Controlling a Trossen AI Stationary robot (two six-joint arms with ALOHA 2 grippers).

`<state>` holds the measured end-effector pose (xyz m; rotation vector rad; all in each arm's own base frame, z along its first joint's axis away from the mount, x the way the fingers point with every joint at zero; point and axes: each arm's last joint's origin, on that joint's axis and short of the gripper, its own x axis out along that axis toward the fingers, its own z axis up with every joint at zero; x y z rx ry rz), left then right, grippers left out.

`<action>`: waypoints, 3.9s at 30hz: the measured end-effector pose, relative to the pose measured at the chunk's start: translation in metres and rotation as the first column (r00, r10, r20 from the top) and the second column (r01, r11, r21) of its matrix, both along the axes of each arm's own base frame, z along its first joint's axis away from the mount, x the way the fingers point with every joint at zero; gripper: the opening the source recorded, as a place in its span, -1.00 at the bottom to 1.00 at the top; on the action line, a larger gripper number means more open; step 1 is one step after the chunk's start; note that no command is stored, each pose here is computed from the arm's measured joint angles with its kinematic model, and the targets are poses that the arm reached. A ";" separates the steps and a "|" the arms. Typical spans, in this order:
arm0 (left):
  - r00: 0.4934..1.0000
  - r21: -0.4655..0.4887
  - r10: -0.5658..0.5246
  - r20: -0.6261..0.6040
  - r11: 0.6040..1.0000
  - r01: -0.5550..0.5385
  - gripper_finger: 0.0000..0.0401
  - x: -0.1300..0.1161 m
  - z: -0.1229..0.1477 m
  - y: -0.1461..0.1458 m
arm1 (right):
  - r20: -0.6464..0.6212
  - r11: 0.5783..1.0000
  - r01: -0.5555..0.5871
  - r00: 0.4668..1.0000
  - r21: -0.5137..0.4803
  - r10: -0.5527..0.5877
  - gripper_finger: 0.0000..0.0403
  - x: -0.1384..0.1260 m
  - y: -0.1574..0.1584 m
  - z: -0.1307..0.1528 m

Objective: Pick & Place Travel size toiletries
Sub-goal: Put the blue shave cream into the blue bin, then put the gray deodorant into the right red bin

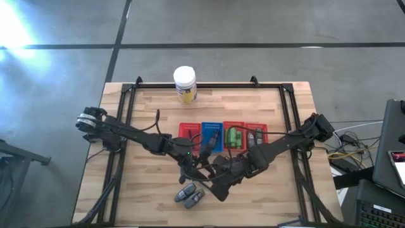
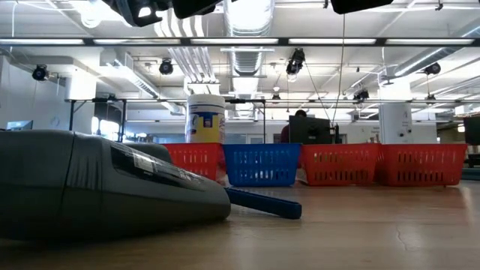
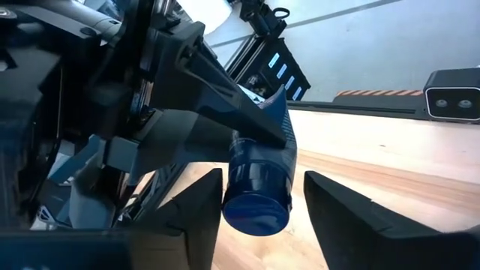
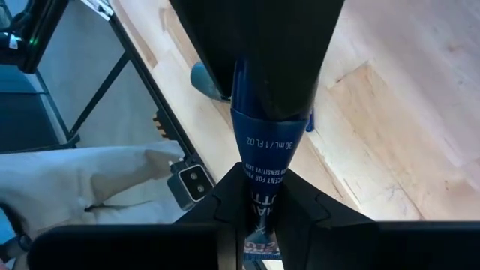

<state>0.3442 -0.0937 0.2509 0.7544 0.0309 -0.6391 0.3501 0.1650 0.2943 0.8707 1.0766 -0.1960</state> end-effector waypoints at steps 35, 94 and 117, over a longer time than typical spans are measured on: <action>0.946 0.007 0.287 -0.149 0.957 -0.289 -0.31 -0.003 -0.015 0.011 | 0.061 0.951 0.186 0.983 -0.249 -0.176 0.21 -0.023 0.006 0.049; 0.681 0.513 0.708 -0.187 0.661 -0.547 0.03 -0.004 -0.043 0.125 | 0.023 0.768 0.459 0.864 -0.446 -0.503 0.11 -0.075 0.018 0.049; 0.440 0.038 0.624 -0.646 0.601 -0.798 0.05 -0.096 0.020 0.085 | -0.015 0.754 0.493 0.833 -0.434 -0.554 0.22 -0.069 0.008 0.043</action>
